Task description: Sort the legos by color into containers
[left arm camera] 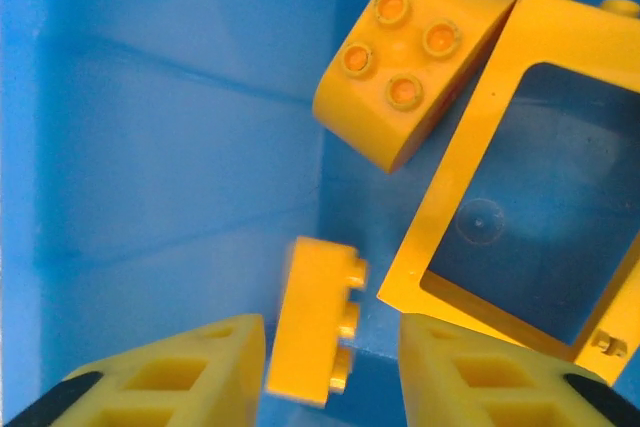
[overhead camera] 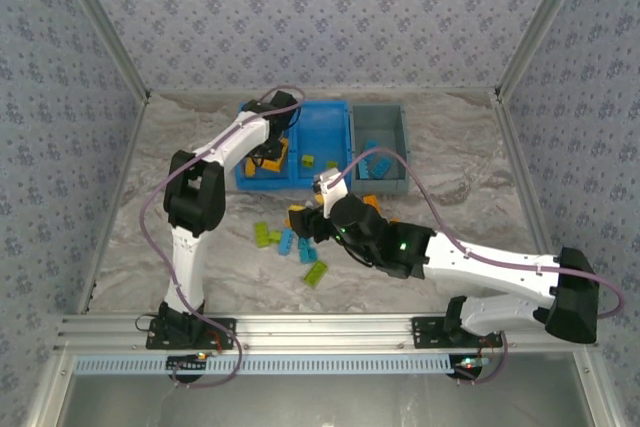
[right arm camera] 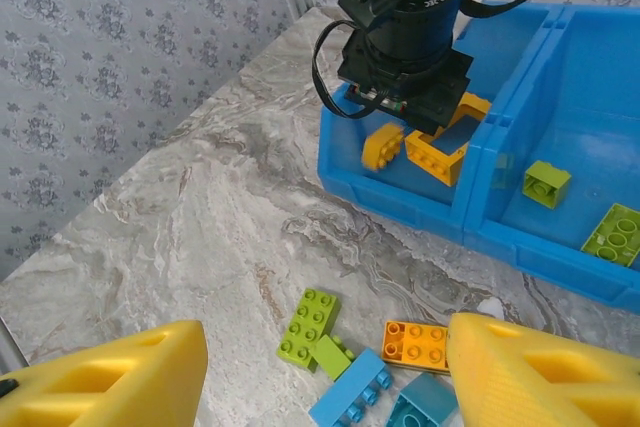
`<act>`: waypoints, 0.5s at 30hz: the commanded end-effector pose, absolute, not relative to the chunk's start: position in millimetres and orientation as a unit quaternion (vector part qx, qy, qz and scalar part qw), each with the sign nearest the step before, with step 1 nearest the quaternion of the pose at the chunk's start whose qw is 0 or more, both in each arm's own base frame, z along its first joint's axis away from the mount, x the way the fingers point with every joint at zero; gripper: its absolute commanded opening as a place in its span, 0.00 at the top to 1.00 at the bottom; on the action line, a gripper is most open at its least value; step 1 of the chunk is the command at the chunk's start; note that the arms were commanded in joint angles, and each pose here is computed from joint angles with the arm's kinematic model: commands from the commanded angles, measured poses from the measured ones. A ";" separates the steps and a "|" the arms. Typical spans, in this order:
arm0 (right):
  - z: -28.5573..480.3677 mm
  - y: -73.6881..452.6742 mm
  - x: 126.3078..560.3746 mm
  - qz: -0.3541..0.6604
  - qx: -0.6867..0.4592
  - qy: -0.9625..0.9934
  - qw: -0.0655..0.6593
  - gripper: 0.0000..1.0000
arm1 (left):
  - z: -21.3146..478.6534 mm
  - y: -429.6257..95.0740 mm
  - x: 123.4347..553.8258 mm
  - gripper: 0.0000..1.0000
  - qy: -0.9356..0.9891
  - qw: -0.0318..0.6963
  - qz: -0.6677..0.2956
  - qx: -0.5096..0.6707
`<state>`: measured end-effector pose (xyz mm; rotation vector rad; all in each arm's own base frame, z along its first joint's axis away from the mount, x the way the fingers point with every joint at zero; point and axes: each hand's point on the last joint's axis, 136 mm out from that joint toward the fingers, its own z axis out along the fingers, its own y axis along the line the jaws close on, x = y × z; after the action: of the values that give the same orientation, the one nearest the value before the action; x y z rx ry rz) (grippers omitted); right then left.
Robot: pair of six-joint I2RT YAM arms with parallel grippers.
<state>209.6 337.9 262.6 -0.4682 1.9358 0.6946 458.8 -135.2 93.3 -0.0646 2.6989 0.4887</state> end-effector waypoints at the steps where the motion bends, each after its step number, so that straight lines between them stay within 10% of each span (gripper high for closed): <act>1: 262.2 331.2 209.8 0.284 -0.175 0.801 0.497 0.33 | 104.6 -134.3 458.6 0.46 0.962 0.201 0.182 -0.028; 15: 235.9 282.6 209.5 0.200 -0.160 0.834 0.488 0.33 | 231.0 -174.4 405.1 0.35 0.940 0.334 0.054 -0.053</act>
<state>208.5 302.6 250.0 -0.4253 1.9838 0.5812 424.1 -168.8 171.7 -0.0612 2.5657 0.3014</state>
